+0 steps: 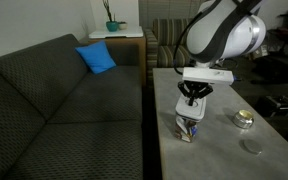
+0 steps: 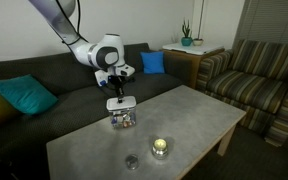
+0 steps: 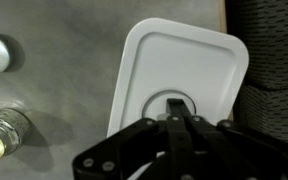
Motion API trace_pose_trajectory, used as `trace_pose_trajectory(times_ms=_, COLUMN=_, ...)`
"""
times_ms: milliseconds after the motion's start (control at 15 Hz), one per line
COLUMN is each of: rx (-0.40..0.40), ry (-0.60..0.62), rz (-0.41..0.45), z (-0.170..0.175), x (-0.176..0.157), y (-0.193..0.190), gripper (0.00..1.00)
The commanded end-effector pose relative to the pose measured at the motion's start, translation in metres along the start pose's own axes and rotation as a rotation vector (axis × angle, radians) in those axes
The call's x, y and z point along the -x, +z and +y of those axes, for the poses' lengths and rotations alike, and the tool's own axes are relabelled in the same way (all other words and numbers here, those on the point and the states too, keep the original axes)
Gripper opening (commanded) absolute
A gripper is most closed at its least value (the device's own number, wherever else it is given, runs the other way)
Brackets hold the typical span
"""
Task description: Put the lid on the container
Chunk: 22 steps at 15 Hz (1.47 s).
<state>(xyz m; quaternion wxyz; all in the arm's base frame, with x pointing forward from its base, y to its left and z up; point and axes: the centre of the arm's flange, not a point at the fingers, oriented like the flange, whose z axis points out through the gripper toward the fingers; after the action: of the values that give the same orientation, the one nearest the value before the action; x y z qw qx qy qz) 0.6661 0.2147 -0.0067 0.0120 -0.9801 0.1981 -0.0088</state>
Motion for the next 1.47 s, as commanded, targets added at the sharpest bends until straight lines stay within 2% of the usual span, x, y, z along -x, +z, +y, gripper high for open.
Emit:
trace_pose_trajectory(times_ms=0, rx=0.075, ry=0.025, rz=-0.042, z=-0.006, x=-0.013, y=0.064, gripper=0.0)
trace_pose_trajectory(times_ms=267, rx=0.073, ry=0.013, rz=-0.025, z=-0.003, x=-0.006, y=0.047, gripper=0.0)
trace_pose_trajectory(times_ms=667, rx=0.014, ry=-0.023, rz=0.118, z=0.018, x=0.017, y=0.002, gripper=0.0)
trace_pose_trajectory(times_ms=1067, rx=-0.04, ry=-0.043, rz=0.231, z=0.034, x=0.03, y=-0.018, gripper=0.0)
trace_pose_trajectory(times_ms=1400, rx=-0.043, ry=-0.067, rz=0.315, z=0.045, x=0.044, y=-0.036, gripper=0.0)
